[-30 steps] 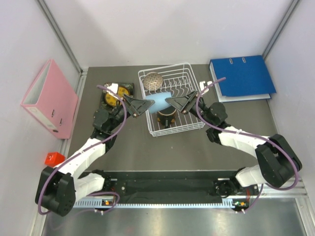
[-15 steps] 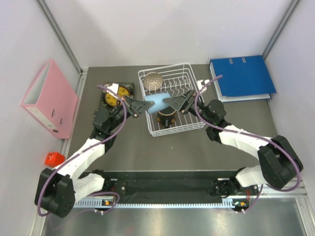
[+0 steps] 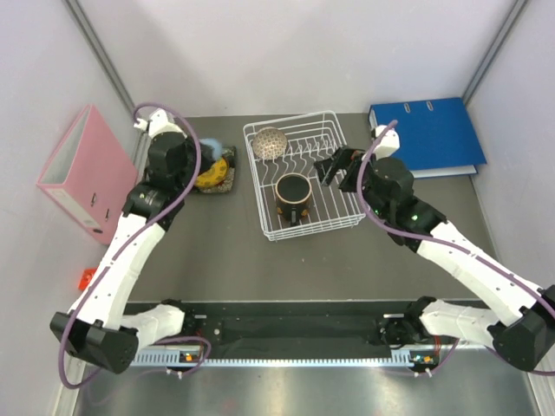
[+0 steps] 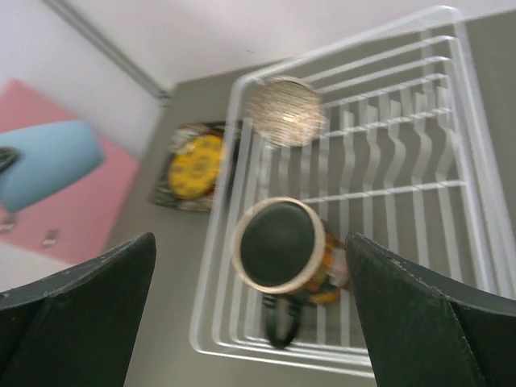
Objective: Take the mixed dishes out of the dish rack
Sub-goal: Place the cup at the center of the board.
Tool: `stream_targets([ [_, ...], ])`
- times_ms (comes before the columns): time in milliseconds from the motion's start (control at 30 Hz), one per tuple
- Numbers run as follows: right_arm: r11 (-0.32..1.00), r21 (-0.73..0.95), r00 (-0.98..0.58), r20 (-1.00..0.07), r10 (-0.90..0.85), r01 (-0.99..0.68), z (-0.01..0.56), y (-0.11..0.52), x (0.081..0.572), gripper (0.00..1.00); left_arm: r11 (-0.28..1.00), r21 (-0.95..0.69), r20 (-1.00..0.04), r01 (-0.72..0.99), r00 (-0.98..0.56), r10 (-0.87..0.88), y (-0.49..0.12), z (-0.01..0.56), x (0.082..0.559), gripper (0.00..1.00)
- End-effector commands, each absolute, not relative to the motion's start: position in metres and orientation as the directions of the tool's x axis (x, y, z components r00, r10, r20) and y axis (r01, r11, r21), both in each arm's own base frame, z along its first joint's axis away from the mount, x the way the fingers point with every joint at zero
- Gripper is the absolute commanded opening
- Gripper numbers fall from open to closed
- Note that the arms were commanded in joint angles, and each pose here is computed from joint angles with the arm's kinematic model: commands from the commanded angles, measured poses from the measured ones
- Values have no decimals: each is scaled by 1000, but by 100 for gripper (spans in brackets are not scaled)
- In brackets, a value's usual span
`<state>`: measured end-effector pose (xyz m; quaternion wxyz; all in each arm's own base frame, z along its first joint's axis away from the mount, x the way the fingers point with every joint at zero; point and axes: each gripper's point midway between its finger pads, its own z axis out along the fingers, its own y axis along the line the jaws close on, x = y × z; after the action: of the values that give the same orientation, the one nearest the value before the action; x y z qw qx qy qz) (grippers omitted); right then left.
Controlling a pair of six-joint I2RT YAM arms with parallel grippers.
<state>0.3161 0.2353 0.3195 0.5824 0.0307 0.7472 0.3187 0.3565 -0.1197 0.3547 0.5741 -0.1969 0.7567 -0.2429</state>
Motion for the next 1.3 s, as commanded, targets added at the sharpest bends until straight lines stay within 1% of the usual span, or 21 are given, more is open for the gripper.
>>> stream_targets([
  [0, 920, 345, -339, -901, 269, -185, 275, 198, 311, 100, 866, -214, -831, -453, -382, -405, -14, 259, 338, 0],
  [100, 918, 343, -339, -903, 264, -201, 269, 197, 307, 100, 852, -168, -804, -496, -431, -410, -2, 231, 343, 0],
  [233, 911, 345, -340, -904, 258, -227, 267, 198, 301, 100, 818, -147, -717, -556, -510, -476, 13, 188, 348, 0],
  [300, 910, 346, -334, -906, 261, -228, 263, 195, 298, 100, 810, -139, -696, -569, -526, -489, 16, 177, 348, 0],
  [433, 903, 352, -337, -905, 261, -248, 257, 199, 297, 100, 782, -68, -654, -620, -564, -504, 35, 146, 351, 0],
  [533, 899, 353, -353, -901, 252, -259, 252, 204, 299, 100, 758, -72, -618, -649, -568, -544, 47, 131, 361, 0],
  [667, 893, 360, -363, -897, 252, -270, 253, 209, 299, 100, 737, -127, -601, -664, -539, -589, 54, 129, 389, 0],
  [700, 892, 360, -364, -897, 250, -275, 254, 209, 298, 100, 729, -100, -568, -677, -563, -601, 57, 116, 391, 0],
  [767, 891, 364, -362, -897, 255, -273, 255, 208, 298, 100, 722, -115, -556, -682, -558, -616, 60, 121, 404, 0],
  [800, 893, 360, -358, -898, 254, -271, 256, 207, 298, 100, 721, -99, -520, -686, -582, -625, 60, 108, 404, 0],
  [900, 898, 356, -352, -901, 255, -259, 253, 203, 297, 100, 717, -110, -511, -688, -580, -635, 63, 109, 418, 0],
  [967, 901, 352, -361, -898, 250, -252, 249, 203, 298, 100, 716, -103, -510, -690, -581, -634, 67, 107, 422, 0],
  [1133, 905, 344, -373, -897, 237, -251, 244, 204, 298, 100, 703, -113, -463, -702, -589, -662, 78, 96, 427, 0],
  [1267, 906, 342, -378, -895, 234, -248, 242, 207, 301, 100, 702, -77, -470, -708, -595, -652, 84, 93, 421, 0],
])
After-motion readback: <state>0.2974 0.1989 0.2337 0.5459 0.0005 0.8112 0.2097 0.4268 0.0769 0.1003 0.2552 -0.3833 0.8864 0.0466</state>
